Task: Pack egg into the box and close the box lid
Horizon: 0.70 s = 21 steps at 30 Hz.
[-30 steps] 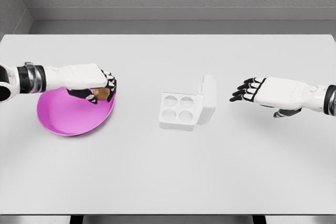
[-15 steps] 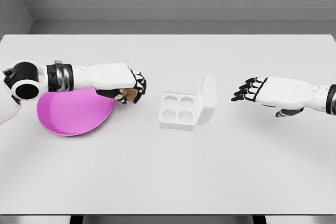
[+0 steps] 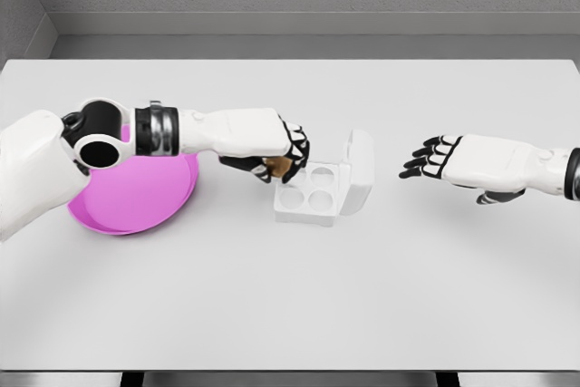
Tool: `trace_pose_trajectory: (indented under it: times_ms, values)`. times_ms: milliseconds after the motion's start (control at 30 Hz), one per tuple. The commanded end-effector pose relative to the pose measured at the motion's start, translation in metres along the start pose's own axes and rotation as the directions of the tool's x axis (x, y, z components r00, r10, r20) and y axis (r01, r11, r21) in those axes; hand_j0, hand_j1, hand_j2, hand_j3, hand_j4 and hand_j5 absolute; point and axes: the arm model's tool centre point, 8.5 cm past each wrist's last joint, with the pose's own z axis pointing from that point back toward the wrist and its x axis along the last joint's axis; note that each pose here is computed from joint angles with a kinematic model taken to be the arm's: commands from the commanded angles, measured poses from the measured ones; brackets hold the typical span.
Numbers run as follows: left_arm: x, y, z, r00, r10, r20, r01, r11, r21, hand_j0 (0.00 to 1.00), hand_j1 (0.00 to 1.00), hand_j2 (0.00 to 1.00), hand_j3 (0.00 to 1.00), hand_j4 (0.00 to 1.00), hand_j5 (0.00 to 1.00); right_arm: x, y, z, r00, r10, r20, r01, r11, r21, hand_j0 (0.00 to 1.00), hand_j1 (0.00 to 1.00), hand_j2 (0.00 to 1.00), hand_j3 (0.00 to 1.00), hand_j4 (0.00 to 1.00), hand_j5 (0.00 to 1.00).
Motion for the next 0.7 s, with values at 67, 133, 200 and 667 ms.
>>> trace_pose_trajectory:
  times_ms: [67,133,200,667]
  values:
    - [0.004,-0.002,-0.009,1.0,0.009,0.019,-0.009,1.0,-0.001,0.27,0.27,0.27,0.27,0.27,0.27,-0.001,-0.001,0.003,1.0,0.002,-0.005,-0.002,1.0,0.005,1.0,1.0,1.0,1.0,1.0,1.0]
    - [0.004,-0.004,-0.01,1.0,0.002,0.015,-0.001,1.0,-0.011,0.27,0.27,0.27,0.27,0.27,0.27,0.0,-0.001,0.003,1.0,0.003,-0.003,-0.003,1.0,0.003,1.0,1.0,1.0,1.0,1.0,1.0]
    - [0.007,-0.008,-0.016,1.0,-0.004,0.025,0.004,1.0,-0.025,0.28,0.28,0.28,0.28,0.28,0.28,0.001,-0.002,0.003,1.0,0.007,-0.001,-0.007,1.0,0.002,1.0,1.0,1.0,1.0,1.0,1.0]
    - [0.008,-0.021,-0.02,0.999,0.012,0.032,-0.01,0.998,-0.059,0.39,0.39,0.39,0.39,0.39,0.39,0.005,-0.005,0.002,1.0,0.017,0.009,-0.017,1.0,-0.002,1.0,1.0,1.0,1.0,1.0,1.0]
